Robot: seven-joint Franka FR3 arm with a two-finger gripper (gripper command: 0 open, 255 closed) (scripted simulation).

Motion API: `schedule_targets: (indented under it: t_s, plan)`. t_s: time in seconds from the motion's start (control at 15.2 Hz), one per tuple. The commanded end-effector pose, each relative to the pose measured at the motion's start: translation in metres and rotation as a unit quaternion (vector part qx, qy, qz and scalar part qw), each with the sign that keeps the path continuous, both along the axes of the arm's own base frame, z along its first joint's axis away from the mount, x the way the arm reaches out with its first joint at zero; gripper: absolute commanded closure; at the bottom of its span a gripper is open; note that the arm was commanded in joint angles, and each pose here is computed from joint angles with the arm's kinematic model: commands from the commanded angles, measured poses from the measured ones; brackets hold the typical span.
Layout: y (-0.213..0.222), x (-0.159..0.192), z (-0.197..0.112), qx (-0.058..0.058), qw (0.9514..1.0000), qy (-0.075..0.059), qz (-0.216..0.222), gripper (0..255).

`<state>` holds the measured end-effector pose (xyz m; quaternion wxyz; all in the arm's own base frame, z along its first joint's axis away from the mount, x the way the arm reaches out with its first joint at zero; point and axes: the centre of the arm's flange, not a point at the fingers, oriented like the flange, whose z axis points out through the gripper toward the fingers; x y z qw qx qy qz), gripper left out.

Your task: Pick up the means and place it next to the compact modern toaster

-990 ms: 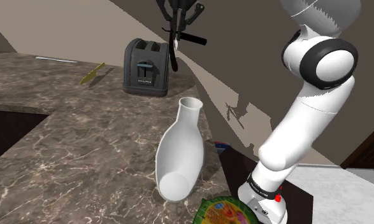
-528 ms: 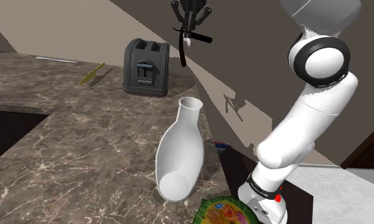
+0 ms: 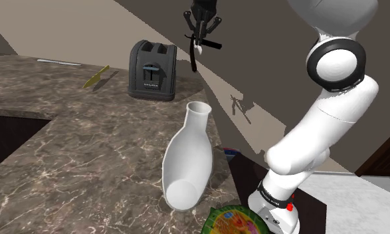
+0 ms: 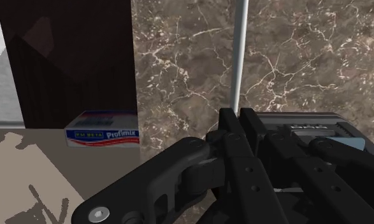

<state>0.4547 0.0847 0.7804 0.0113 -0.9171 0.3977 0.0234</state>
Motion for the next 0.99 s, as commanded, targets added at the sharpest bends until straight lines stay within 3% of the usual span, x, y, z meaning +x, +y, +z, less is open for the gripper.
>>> schedule_targets:
  t_s: [0.0, 0.92]
  plan:
    - [-0.001, -0.001, -0.01, 0.0, 1.0, 0.0, 0.0, 255]
    - [-0.001, -0.001, -0.084, 0.0, 1.0, 0.0, 0.0, 255]
